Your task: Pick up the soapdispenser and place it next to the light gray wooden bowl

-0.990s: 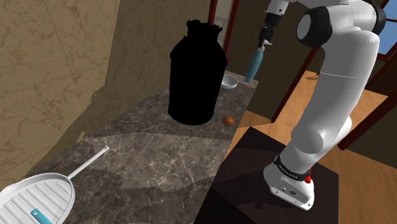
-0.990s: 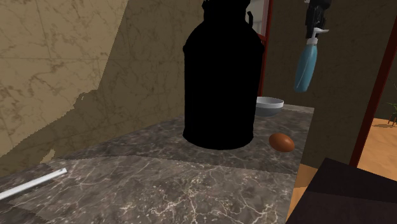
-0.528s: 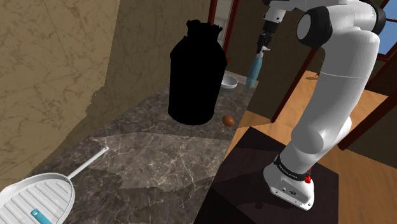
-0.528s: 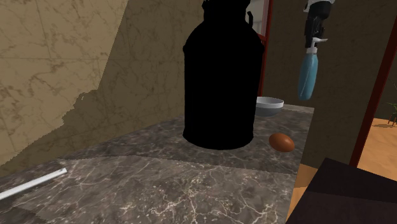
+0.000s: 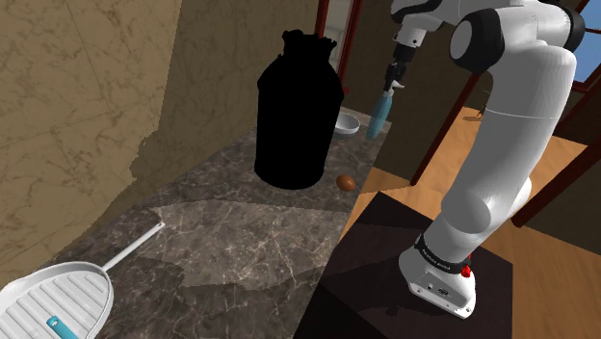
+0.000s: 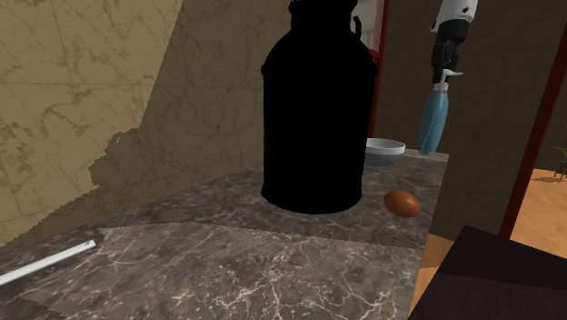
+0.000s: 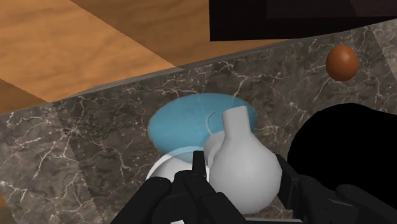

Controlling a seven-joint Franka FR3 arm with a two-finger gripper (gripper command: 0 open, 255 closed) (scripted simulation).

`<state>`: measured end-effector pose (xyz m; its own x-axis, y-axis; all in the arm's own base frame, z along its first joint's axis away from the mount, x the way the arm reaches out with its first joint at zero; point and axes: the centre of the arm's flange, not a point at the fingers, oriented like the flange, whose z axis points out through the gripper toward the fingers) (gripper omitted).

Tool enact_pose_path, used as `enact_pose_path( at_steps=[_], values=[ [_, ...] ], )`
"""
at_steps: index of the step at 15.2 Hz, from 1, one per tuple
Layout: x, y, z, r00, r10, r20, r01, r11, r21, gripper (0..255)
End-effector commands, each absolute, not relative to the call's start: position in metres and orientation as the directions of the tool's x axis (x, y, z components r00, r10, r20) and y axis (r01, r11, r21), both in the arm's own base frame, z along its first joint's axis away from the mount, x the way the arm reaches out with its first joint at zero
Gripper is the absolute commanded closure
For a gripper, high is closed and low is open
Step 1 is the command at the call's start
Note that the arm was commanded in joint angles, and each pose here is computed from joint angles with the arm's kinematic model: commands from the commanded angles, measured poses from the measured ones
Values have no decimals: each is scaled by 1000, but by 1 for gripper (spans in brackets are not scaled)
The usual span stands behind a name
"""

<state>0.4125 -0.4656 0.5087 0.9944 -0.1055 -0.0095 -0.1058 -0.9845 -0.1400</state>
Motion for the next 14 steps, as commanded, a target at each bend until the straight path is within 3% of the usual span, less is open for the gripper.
enact_pose_path(
  at_steps=[1,14],
  values=[
    [412,-467,499,994,-105,-9,-106,-985,-140,255],
    [412,-467,442,994,-105,-9,-106,-985,-140,255]
  ],
)
